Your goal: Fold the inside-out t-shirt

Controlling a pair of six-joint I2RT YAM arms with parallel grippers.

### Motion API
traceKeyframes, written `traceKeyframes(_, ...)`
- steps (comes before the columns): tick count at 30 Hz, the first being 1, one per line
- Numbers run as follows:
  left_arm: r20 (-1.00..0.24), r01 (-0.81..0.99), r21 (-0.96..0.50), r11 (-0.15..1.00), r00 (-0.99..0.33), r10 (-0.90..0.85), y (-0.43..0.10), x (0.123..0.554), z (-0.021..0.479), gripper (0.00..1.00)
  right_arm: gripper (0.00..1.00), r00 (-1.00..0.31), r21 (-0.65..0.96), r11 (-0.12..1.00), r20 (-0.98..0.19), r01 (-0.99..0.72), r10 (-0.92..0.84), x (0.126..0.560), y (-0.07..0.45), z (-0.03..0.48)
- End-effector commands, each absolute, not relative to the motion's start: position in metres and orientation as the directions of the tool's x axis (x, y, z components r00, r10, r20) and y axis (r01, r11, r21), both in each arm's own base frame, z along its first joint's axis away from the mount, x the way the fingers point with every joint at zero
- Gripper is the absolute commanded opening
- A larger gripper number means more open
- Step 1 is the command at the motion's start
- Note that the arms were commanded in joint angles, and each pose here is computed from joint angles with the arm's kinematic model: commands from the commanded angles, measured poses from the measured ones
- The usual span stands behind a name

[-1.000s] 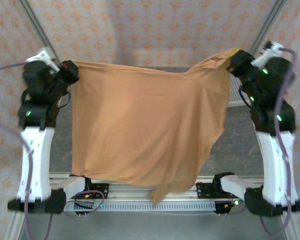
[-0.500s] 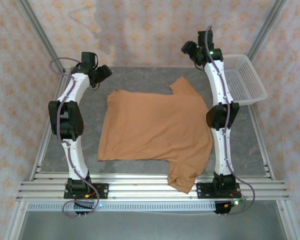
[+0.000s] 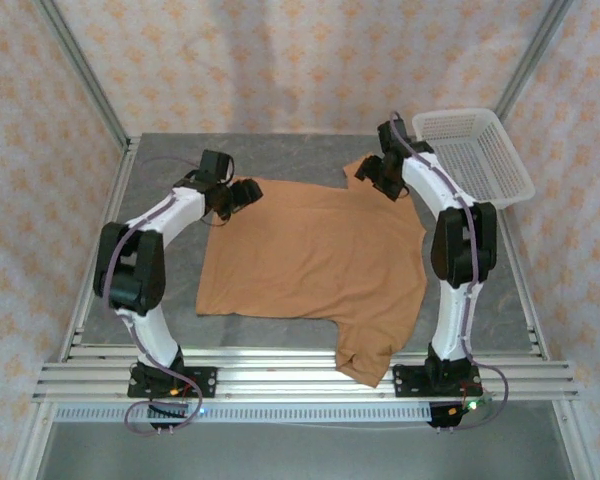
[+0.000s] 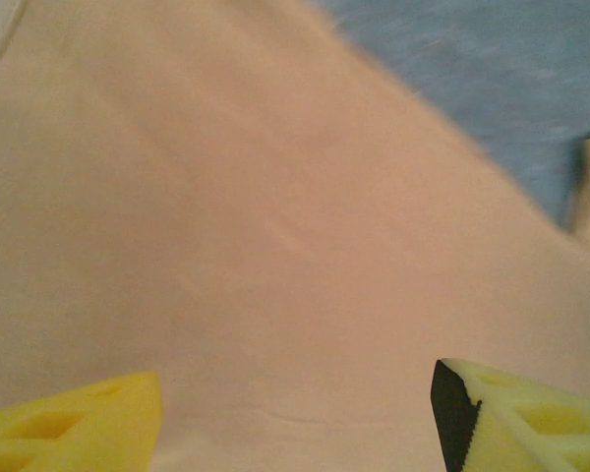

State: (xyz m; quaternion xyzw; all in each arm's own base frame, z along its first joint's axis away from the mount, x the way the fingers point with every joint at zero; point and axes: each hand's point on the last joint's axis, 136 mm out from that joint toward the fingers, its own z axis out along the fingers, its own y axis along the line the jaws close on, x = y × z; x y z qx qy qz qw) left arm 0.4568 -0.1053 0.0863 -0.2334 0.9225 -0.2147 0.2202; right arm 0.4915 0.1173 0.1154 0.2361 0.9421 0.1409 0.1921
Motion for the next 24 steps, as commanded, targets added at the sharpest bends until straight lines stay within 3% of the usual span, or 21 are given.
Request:
traceKeyframes(1, -0.261, -0.410, -0.501, 0.762, -0.768, -0.585, -0.084, 0.461, 0.062, 0.73, 0.75, -0.804, 0.359, 0.839, -0.292, 0.410, 0.518, 0.498, 0.115, 0.087)
traceKeyframes(7, -0.195, -0.537, -0.460, 0.707, -0.716, -0.670, -0.038, 0.471, 0.019, 0.74, 0.75, -0.804, 0.355, 0.818, -0.236, 0.452, 0.546, 0.514, 0.121, 0.030)
traceKeyframes(15, -0.187, -0.592, -0.403, 0.698, -0.694, -0.696, 0.001, 0.516, -0.003, 0.74, 0.75, -0.816, 0.376, 0.811, -0.199, 0.449, 0.544, 0.588, 0.143, -0.010)
traceKeyframes(21, -0.262, -0.546, -0.428, 0.721, -0.688, -0.677, 0.011, 0.549, 0.027, 0.76, 0.75, -0.739, 0.572, 0.726, -0.282, 0.382, 0.612, 0.654, 0.145, 0.042)
traceKeyframes(24, -0.320, -0.506, -0.443, 0.740, -0.682, -0.658, 0.011, 0.548, 0.063, 0.76, 0.76, -0.740, 0.601, 0.736, -0.333, 0.311, 0.585, 0.652, 0.146, 0.095)
